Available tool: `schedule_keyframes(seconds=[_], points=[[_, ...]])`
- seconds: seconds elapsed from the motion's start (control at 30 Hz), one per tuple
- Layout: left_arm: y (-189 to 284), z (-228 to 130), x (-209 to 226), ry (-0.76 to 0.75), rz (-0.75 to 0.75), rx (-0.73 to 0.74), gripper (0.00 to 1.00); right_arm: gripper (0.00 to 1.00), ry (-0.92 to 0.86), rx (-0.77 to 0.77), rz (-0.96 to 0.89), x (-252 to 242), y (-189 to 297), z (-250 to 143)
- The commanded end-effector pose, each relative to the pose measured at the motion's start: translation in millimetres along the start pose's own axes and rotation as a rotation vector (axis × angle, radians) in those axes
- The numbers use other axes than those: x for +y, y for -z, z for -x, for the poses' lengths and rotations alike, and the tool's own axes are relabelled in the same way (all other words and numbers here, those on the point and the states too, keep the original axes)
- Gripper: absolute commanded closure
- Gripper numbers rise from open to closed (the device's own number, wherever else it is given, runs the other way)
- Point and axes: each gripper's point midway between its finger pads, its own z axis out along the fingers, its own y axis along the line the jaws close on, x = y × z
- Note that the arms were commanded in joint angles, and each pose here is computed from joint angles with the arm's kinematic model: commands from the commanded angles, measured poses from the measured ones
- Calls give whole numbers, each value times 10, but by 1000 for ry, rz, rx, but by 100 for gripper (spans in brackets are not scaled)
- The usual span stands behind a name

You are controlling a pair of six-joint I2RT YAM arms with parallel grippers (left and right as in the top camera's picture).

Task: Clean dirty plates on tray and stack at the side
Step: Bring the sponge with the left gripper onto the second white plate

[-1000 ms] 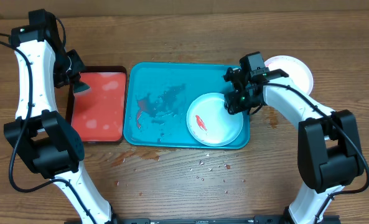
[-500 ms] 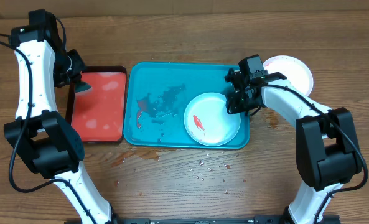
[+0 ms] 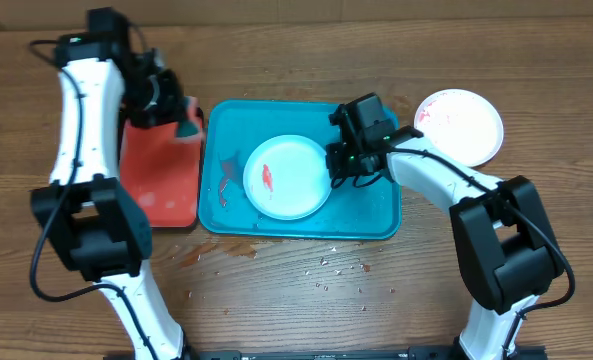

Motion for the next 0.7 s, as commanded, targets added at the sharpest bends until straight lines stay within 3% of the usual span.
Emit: schedule_keyframes(seconds=[0.0,0.17,0.3,0.4,0.6,0.67], points=[[-177,-167,-455,-112,-61,51,96,91,-70,-6,-24,-50,-53,-7],[-365,-362,-952,-246,-59,68,96,91,-180,-42,-22,-59,-95,76],[-486,-458,-1108,-302,47,48,96,90,-188,-25,-29,-99,-185,29],[-531,-507,-1129,-316,133,31,96,71,-176,-2,-37,-124,-213,-32],[-549,-546,-1156,-328,159,30,96,72,-119,68,-60,-169,-204,-204],[-545,-537,-1144,-325,159,29,96,83,-121,75,-62,-174,-203,-222]])
